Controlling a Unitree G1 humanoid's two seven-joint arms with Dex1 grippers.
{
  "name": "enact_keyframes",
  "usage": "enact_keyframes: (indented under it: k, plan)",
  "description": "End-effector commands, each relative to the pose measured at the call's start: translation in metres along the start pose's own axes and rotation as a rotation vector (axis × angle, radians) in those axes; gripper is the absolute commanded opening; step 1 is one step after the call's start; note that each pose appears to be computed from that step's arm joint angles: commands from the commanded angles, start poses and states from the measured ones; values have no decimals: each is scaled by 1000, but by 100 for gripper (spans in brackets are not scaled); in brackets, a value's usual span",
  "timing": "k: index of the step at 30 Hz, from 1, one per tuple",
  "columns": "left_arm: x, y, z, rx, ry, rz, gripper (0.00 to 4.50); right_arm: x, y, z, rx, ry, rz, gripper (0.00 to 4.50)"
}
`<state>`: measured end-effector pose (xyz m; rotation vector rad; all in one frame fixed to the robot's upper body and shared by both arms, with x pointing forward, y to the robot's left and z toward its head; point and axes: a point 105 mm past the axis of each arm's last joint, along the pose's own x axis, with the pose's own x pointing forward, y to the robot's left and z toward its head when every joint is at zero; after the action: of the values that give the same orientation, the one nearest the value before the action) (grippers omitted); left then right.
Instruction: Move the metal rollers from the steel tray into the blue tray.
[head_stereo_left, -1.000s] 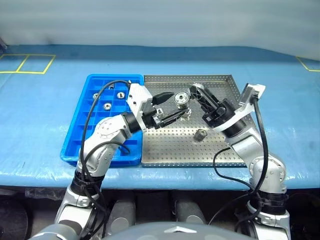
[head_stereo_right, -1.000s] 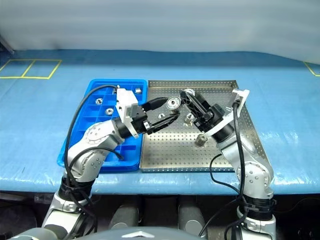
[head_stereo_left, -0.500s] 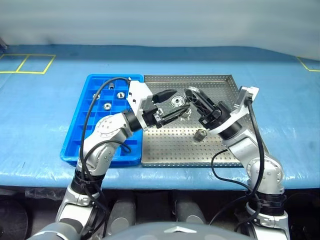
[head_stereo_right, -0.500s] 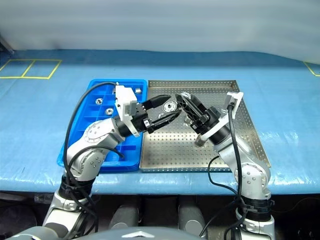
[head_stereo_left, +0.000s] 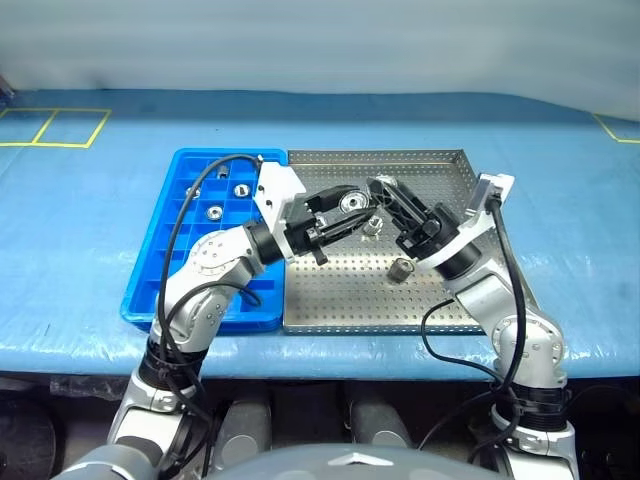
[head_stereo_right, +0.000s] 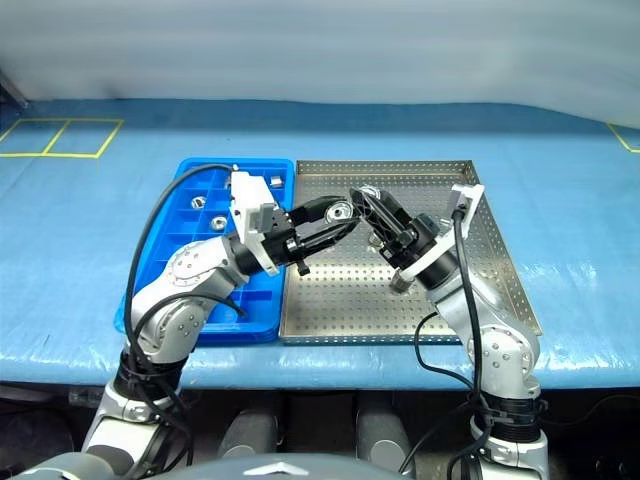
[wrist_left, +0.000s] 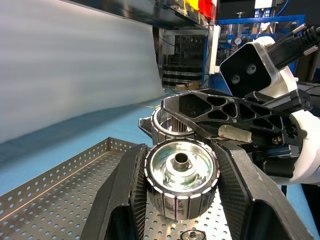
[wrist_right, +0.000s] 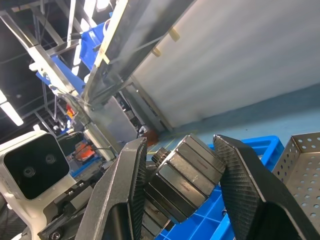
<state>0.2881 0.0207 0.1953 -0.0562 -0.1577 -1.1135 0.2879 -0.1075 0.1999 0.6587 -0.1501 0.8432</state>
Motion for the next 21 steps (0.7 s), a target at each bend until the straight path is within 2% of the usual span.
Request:
enact_keyframes:
  k: [1,4,6,15,16,21]
  plan:
    - [-4,4,1,-35,20,34,166,1,-4,14,-229,12,-54,175]
    - [-5,3,-4,-100,44,32,166,1,-17,11,-533,131,-139,175]
    - [-6,0,-7,-144,56,27,166,0,-24,12,-660,169,-172,175]
    - [-13,-4,-12,-259,81,62,166,1,-34,33,-832,89,-250,175]
    - [-15,-2,-12,-239,90,79,166,1,-35,33,-828,85,-256,175]
    - [-42,34,0,127,196,380,166,-4,-33,7,-699,187,-182,175]
